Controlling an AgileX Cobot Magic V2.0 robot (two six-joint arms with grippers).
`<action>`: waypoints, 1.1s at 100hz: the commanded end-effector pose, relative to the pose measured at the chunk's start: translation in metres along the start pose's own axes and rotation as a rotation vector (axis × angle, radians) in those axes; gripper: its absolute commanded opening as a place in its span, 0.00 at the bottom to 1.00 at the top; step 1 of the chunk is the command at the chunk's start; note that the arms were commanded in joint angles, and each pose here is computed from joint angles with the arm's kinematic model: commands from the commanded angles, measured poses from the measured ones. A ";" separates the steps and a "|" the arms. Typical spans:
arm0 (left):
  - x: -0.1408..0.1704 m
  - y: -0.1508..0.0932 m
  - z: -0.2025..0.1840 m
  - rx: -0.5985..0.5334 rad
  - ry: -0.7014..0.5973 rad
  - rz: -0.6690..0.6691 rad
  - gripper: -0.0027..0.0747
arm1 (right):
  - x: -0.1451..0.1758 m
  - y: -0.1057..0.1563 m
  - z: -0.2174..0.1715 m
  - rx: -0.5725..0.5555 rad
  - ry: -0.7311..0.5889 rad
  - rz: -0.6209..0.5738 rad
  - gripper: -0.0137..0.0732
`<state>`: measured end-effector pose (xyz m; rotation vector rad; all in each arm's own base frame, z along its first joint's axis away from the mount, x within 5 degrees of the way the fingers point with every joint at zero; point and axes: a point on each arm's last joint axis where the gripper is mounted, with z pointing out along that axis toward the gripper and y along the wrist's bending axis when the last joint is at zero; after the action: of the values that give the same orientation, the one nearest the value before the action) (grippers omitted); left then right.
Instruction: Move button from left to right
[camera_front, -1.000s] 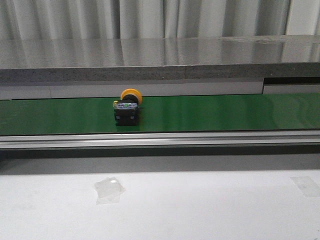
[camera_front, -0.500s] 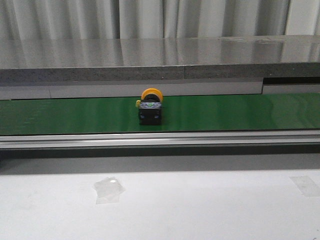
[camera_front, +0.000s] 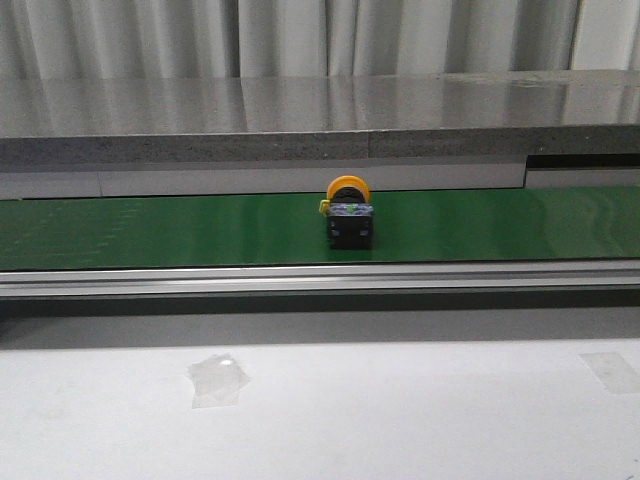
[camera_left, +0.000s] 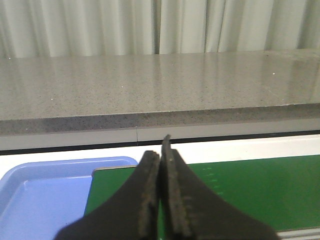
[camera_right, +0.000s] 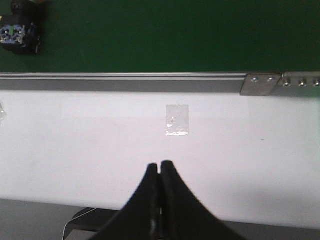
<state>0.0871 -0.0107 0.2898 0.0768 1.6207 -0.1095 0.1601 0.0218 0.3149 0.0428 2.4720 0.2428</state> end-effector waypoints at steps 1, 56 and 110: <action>-0.014 0.003 -0.001 -0.029 -0.080 -0.015 0.01 | -0.012 0.005 -0.004 -0.037 -0.056 0.010 0.10; -0.014 0.003 -0.001 -0.029 -0.080 -0.016 0.01 | -0.015 0.005 -0.001 -0.040 -0.055 -0.055 0.78; -0.014 0.003 -0.001 -0.029 -0.080 -0.016 0.01 | -0.088 0.018 0.056 -0.072 0.012 -0.189 0.78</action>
<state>0.0871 -0.0107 0.2898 0.0768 1.6207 -0.1095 0.2463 0.0345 0.3150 -0.1783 2.5463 0.2456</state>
